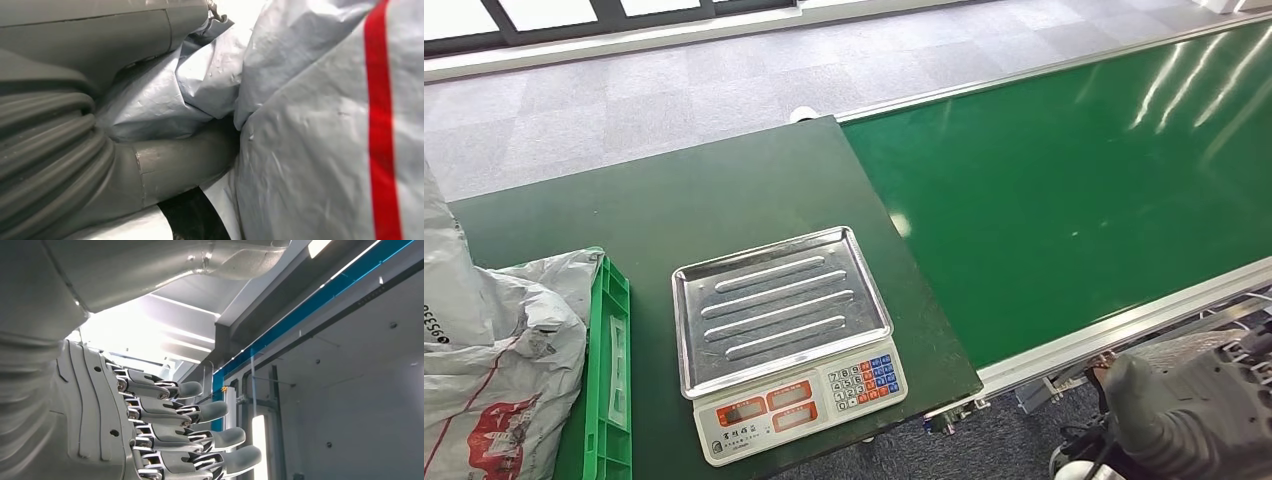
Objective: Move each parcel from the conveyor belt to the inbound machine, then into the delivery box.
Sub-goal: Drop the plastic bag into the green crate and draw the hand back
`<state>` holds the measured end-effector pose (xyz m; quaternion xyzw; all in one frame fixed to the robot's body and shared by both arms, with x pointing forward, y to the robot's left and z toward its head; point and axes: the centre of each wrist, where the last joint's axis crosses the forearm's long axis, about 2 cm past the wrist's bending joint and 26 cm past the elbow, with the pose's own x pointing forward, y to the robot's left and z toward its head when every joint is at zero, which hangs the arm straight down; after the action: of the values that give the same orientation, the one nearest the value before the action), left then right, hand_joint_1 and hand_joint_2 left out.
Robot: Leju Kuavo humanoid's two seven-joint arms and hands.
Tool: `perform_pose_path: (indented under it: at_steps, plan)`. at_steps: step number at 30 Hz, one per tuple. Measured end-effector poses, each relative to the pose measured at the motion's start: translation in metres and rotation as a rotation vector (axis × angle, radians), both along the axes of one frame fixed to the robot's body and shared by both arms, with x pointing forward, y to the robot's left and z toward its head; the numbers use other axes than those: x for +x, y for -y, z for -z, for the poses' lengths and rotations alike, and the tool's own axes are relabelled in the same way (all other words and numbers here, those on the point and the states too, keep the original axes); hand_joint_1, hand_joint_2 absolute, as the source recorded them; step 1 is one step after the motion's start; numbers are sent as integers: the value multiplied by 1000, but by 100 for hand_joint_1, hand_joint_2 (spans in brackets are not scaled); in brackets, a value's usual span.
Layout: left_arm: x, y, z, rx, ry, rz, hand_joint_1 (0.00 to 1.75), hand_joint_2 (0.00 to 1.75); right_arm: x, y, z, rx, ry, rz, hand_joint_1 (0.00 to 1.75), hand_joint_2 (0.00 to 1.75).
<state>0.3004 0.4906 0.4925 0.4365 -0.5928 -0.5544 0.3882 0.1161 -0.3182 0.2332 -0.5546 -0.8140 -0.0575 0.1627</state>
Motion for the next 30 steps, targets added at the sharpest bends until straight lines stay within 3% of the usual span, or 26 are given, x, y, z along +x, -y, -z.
perform_pose_path:
  at_steps: [8, 12, 14, 16, 21, 26, 30]
  plan:
    - [-7, -1, -7, 19, 3, -1, 175, 175, 0, 0, 0, 2, 1, -1, 0, 175]
    - [-19, -5, -14, -19, -93, 26, 175, 175, -1, 0, 1, 19, 0, -7, 0, 175]
    - [-27, -8, -7, -34, -134, 30, 175, 175, -2, 0, 2, 28, -4, -10, 0, 175]
    - [-28, -12, 15, -9, -150, 6, 175, 175, -3, 0, 4, 28, -12, -10, 0, 175]
    - [-16, -14, 96, 130, -210, -55, 175, 175, -4, -1, 9, 24, -41, -20, 0, 175]
    - [-3, -15, 181, 145, -322, -106, 175, 175, 2, -7, 15, 36, -60, -53, 0, 175]
    - [6, -14, 232, 123, -364, -150, 175, 175, 6, -11, 17, 31, -66, -66, 0, 175]
